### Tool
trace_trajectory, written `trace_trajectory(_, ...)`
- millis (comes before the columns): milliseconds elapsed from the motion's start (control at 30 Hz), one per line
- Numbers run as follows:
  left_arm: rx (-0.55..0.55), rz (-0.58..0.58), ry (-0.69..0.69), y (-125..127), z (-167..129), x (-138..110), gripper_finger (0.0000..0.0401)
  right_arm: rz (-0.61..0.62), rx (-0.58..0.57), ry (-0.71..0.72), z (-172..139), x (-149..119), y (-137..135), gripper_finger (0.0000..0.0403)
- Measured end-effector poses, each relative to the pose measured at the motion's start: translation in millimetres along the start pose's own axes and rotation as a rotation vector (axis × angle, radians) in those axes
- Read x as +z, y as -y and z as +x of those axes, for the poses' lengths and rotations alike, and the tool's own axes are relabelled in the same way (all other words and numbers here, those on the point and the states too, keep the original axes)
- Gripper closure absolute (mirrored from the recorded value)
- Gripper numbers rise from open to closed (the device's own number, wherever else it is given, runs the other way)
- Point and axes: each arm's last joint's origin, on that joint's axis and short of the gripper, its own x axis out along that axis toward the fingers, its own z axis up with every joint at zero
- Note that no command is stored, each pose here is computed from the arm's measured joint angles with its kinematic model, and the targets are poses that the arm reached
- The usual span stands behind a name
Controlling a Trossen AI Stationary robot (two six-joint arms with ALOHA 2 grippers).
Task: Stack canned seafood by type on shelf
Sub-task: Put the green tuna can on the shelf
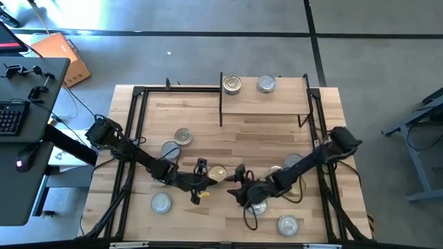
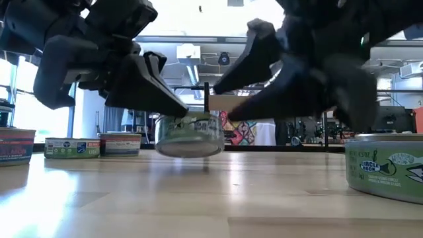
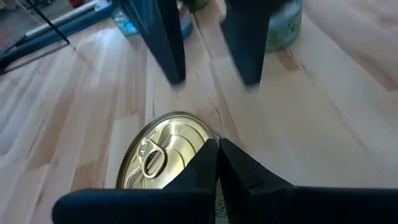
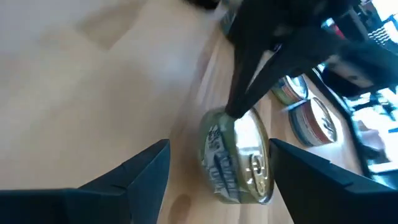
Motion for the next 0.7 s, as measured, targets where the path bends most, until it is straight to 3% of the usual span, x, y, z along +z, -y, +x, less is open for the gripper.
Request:
trace_trajectory(200, 0.006, -0.008, 0.017, -0.9, 0.2, 1.8, 0.0401, -0.121, -0.142, -0.098, 15.4, 8.4, -1.6, 0.0139)
trace_trajectory(433, 0.006, -0.008, 0.018, -0.9, 0.2, 2.0, 0.0401, -0.14, -0.011, -0.098, 21.6, 11.8, 2.8, 0.0139)
trace_trajectory(700, 0.009, -0.013, 0.045, -1.1, 0.0, 4.9, 0.0401, -0.136, 0.017, -0.115, 25.3, 7.2, 6.9, 0.0139)
